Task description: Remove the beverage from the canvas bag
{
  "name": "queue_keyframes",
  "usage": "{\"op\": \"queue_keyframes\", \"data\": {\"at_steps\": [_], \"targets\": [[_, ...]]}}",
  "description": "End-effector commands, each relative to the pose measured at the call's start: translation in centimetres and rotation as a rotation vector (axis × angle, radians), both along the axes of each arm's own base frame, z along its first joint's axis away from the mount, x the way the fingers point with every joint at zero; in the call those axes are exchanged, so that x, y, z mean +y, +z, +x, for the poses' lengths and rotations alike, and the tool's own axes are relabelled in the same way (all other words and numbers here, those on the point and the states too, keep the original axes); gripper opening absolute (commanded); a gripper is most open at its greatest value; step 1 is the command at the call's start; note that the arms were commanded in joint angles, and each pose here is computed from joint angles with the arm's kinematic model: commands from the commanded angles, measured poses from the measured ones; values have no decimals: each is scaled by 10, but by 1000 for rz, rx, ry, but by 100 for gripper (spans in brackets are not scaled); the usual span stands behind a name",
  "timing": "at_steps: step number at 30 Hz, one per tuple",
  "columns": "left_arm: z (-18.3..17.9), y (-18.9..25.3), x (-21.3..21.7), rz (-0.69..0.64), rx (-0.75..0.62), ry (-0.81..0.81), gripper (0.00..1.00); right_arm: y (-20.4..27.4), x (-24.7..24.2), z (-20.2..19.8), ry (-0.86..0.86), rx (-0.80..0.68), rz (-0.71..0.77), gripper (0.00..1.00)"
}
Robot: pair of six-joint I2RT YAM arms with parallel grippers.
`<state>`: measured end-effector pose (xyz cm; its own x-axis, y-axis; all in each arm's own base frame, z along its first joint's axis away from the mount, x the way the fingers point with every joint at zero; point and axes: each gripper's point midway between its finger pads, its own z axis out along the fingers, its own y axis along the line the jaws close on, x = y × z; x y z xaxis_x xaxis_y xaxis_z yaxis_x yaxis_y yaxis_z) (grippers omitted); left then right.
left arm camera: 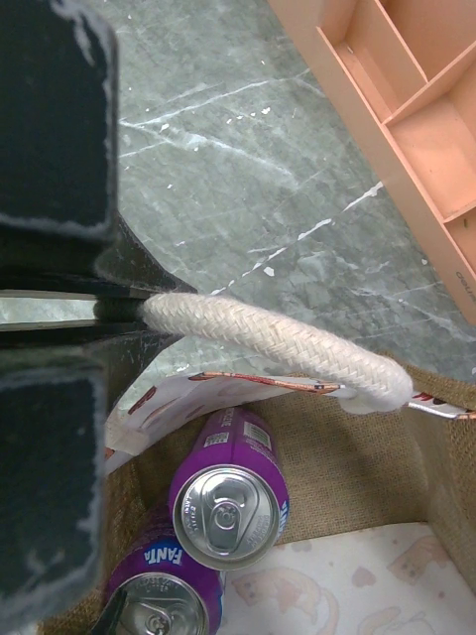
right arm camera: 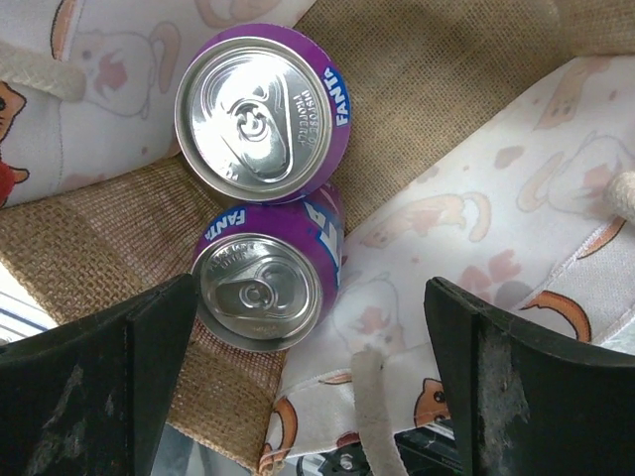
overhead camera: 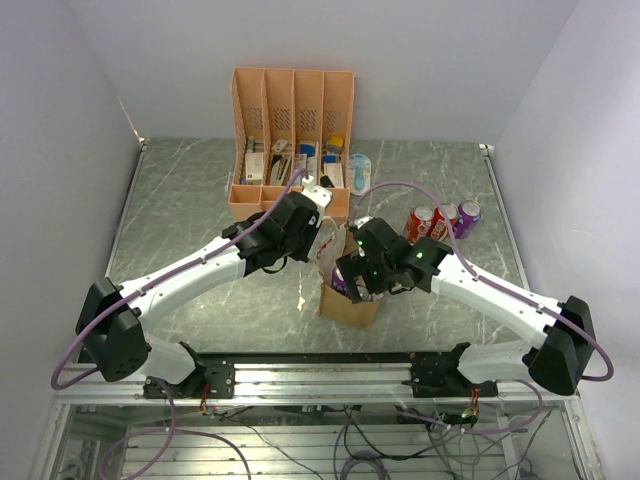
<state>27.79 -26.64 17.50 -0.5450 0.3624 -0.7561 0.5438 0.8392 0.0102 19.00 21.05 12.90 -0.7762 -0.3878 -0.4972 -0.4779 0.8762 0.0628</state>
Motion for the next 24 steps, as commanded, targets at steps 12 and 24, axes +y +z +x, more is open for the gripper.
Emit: {"op": "queue_keyframes", "data": {"at_steps": [12, 24], "targets": [[1, 13, 0, -6, -21, -7, 7, -47, -3, -20, 14, 155, -120, 90], [1, 11, -1, -5, -17, -8, 7, -22, -4, -7, -41, 55, -73, 88]]}}
